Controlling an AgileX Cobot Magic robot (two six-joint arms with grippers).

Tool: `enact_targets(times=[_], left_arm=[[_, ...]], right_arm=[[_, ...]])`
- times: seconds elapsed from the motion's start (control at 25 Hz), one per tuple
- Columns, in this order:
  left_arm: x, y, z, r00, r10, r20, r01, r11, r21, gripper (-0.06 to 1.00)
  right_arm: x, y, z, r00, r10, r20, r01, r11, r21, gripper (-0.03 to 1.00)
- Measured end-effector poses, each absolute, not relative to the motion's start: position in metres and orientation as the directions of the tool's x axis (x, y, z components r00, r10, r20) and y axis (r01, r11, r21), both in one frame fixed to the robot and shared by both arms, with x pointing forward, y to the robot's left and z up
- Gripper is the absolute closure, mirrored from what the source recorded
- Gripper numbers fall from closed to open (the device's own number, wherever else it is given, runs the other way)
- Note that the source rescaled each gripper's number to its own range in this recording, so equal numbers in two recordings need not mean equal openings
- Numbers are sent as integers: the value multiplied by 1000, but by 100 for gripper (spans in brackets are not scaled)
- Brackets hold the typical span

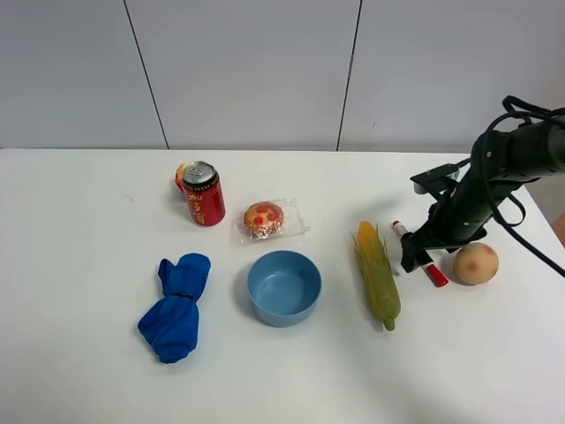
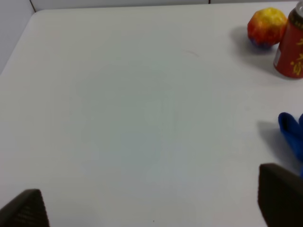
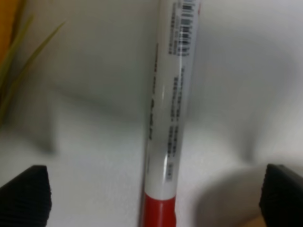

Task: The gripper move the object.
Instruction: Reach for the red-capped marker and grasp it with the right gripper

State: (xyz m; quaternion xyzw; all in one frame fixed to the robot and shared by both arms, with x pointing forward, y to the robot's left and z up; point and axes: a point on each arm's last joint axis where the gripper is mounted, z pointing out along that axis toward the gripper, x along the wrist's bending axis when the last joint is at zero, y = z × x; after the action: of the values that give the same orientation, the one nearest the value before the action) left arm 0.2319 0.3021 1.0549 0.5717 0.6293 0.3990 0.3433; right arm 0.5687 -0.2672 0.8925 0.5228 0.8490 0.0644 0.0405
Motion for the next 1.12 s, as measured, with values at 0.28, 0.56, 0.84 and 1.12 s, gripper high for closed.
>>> enact_targets(times=[0.28, 0.56, 0.84, 1.12], left_arm=[[232, 302, 1055, -110, 994, 25, 446, 27, 895, -6], [232, 302, 1055, -110, 994, 25, 445, 27, 895, -6], [232, 302, 1055, -111, 994, 24, 445, 28, 895, -6], [232, 302, 1055, -111, 994, 24, 445, 28, 895, -6]], right_arm=[[572, -263, 880, -434, 901, 14, 889, 426, 169, 17], [574, -259, 876, -443, 896, 15, 885, 435, 168, 33], [574, -259, 875, -442, 897, 15, 885, 434, 168, 68], [574, -259, 875, -442, 897, 16, 886, 433, 167, 95]])
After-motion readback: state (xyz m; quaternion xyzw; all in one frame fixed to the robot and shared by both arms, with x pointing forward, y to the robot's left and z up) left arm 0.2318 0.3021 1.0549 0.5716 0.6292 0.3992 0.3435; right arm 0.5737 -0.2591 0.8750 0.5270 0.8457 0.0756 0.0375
